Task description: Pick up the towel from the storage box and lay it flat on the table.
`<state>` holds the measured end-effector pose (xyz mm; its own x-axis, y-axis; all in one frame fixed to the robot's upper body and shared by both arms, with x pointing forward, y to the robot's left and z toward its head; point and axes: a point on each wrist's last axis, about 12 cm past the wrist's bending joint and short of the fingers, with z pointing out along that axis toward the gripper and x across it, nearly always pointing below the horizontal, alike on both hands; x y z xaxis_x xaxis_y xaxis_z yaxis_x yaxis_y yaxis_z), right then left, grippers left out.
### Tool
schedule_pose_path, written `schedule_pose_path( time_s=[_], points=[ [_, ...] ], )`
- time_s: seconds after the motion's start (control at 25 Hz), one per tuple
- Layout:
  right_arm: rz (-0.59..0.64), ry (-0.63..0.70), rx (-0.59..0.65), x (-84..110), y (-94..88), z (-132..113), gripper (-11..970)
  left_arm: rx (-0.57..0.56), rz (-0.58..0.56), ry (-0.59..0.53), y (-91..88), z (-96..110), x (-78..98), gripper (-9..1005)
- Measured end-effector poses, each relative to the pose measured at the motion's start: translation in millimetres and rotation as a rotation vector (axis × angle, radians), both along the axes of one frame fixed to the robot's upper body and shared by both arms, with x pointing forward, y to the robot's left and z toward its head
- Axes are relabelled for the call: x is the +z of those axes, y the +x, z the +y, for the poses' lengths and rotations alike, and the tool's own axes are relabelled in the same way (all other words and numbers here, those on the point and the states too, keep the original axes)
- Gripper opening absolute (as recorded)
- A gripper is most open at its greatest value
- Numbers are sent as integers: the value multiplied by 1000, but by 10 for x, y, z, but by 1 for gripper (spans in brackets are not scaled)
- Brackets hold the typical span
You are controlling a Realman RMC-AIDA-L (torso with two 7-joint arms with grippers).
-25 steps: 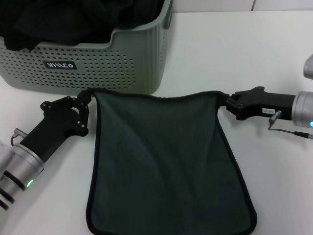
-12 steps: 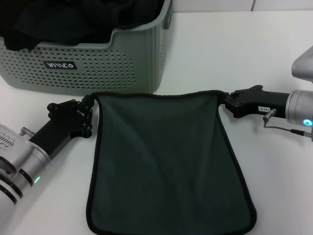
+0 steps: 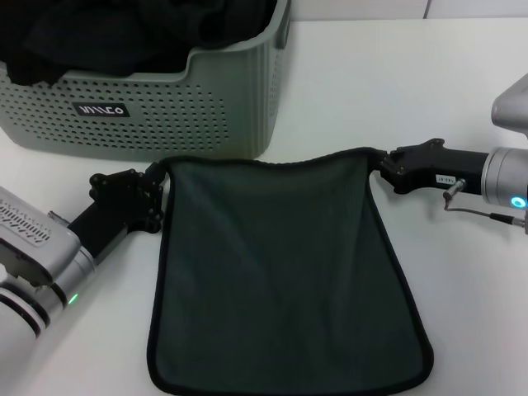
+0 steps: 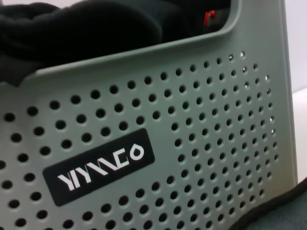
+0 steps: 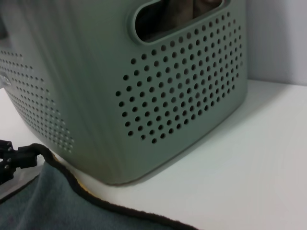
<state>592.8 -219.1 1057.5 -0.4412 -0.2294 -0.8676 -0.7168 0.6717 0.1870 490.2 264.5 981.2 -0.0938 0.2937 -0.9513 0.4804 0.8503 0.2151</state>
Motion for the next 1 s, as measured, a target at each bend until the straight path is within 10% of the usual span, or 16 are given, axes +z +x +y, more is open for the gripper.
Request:
schedule_pose_path(
  time_s=[0.56,0.72,1.0],
  points=[
    [-14,-20,-15,8,41,-1,49,-10,5,18,31,-27,-3,118],
    [-6,-4,-4,13,20,6,195,-5,3,9,21,-33,-1,121],
    [-24,41,45,75,-102,-42,565,-1,-13,-24,-93,15,-3,444]
  ],
)
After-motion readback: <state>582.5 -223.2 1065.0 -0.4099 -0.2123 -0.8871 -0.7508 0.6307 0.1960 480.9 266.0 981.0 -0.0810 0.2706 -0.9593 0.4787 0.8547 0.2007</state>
